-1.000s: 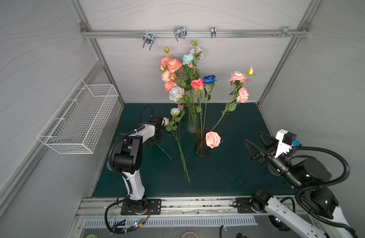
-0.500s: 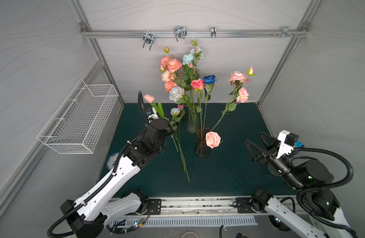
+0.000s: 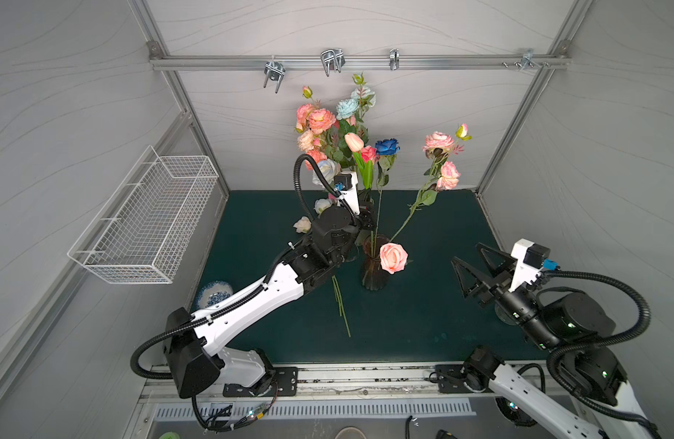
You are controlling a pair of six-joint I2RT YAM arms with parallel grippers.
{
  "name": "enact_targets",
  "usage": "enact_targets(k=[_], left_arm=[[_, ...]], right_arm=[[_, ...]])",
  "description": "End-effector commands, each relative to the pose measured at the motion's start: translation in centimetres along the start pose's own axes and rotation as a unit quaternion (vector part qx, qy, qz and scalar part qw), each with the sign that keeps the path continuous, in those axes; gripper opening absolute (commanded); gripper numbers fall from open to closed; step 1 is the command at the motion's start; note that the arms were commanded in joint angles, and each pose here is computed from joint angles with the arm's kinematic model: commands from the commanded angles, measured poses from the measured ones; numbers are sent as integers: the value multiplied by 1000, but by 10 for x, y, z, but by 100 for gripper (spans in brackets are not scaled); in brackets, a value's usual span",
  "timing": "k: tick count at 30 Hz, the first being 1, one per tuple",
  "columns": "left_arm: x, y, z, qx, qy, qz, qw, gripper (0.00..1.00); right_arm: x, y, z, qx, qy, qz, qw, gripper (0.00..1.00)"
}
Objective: Arrange flowers in a vase
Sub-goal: Place the flower in the vase.
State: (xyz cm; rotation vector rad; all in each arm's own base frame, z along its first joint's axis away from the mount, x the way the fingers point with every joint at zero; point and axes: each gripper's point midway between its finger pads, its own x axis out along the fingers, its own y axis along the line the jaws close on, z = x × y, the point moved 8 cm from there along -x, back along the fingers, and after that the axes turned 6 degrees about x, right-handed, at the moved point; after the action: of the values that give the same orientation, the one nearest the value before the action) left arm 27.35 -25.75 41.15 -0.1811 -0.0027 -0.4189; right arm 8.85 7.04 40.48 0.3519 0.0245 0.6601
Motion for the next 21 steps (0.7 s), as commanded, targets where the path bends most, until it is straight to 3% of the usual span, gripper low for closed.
enact_targets(k=[1,12,16,19,21], left_arm=[[8,-11,3,-4,-41,-31,999,0],[27,-8,-58,18,-1,-2,1000,3],[13,0,-63,17,27,10,999,43],[-5,8,-53,6,35,28,999,53],[-17,14,-48,-10,37,34,999,54]], right_arm=[[-6,2,9,5,-15,4,1000,93],[-5,1,4,4,-12,5,1000,93],[-7,1,6,3,-15,4,1000,93],[-6,1,6,2,-18,5,1000,93],[-5,2,7,3,-19,7,1000,93]])
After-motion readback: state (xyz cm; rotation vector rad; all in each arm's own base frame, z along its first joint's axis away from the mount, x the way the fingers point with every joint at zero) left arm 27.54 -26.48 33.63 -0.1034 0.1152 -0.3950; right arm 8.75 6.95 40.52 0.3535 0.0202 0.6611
